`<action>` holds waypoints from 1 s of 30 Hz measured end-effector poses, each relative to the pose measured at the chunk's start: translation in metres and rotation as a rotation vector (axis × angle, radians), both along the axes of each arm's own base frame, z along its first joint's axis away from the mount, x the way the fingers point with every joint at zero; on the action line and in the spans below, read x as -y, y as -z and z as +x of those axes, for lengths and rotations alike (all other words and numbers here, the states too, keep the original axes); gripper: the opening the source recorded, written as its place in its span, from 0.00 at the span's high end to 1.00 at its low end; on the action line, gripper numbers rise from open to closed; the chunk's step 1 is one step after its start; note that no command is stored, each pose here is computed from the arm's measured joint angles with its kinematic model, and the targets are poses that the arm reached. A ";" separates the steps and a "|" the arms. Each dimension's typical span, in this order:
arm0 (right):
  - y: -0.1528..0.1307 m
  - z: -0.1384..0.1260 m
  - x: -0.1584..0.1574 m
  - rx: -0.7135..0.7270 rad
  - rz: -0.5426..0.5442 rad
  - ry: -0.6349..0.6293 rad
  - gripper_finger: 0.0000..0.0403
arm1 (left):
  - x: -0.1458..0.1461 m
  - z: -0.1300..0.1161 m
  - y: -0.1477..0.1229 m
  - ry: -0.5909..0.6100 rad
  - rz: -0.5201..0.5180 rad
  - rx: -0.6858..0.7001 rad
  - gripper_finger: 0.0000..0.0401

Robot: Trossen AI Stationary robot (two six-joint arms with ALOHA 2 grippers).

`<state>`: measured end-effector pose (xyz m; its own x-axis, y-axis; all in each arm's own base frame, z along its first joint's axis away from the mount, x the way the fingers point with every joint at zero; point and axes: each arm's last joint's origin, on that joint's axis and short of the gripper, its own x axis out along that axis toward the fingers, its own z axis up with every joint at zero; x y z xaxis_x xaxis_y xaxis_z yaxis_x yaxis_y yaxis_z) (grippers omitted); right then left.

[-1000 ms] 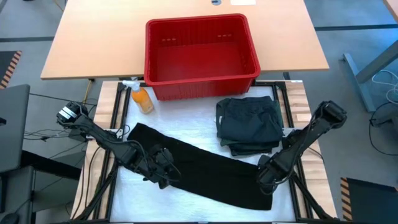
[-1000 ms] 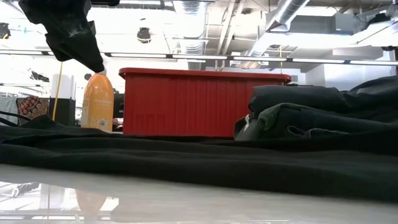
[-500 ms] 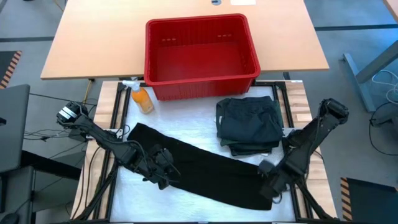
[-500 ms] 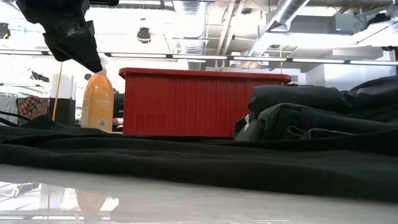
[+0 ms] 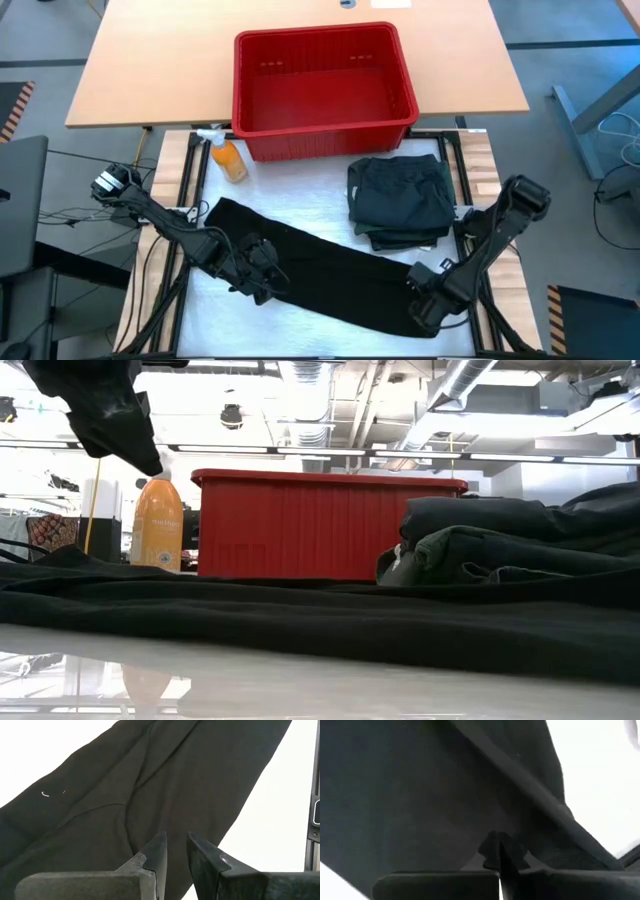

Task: Fold Laundry from Bin
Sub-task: Fold the black shirt

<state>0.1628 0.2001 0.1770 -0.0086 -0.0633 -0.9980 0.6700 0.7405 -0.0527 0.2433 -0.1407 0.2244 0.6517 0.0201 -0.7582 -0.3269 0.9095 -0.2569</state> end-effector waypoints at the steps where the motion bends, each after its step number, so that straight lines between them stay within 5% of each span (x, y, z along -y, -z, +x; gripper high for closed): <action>1: 0.003 0.000 0.000 -0.022 -0.015 -0.001 0.97 | 0.000 0.000 0.000 0.000 -0.001 0.000 0.85; 7: 0.016 -0.006 0.003 -0.153 -0.124 0.076 0.96 | 0.000 0.000 0.000 -0.005 -0.007 0.000 0.85; 19: 0.028 -0.013 -0.004 -0.186 -0.180 0.045 0.96 | 0.000 0.000 0.000 -0.010 -0.011 0.001 0.85; 24: -0.009 -0.026 -0.008 0.007 -0.207 0.074 0.96 | 0.003 0.003 -0.003 0.068 0.032 0.050 0.84; 30: -0.024 -0.039 -0.022 0.277 -0.127 0.129 0.96 | 0.009 0.019 -0.006 0.262 0.219 0.183 0.77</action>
<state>0.1235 0.2219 0.2009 0.2461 -0.2034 -0.9477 0.7598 0.6475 0.0583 0.2624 -0.1497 0.2302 0.7807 -0.0163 -0.6247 -0.0429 0.9959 -0.0797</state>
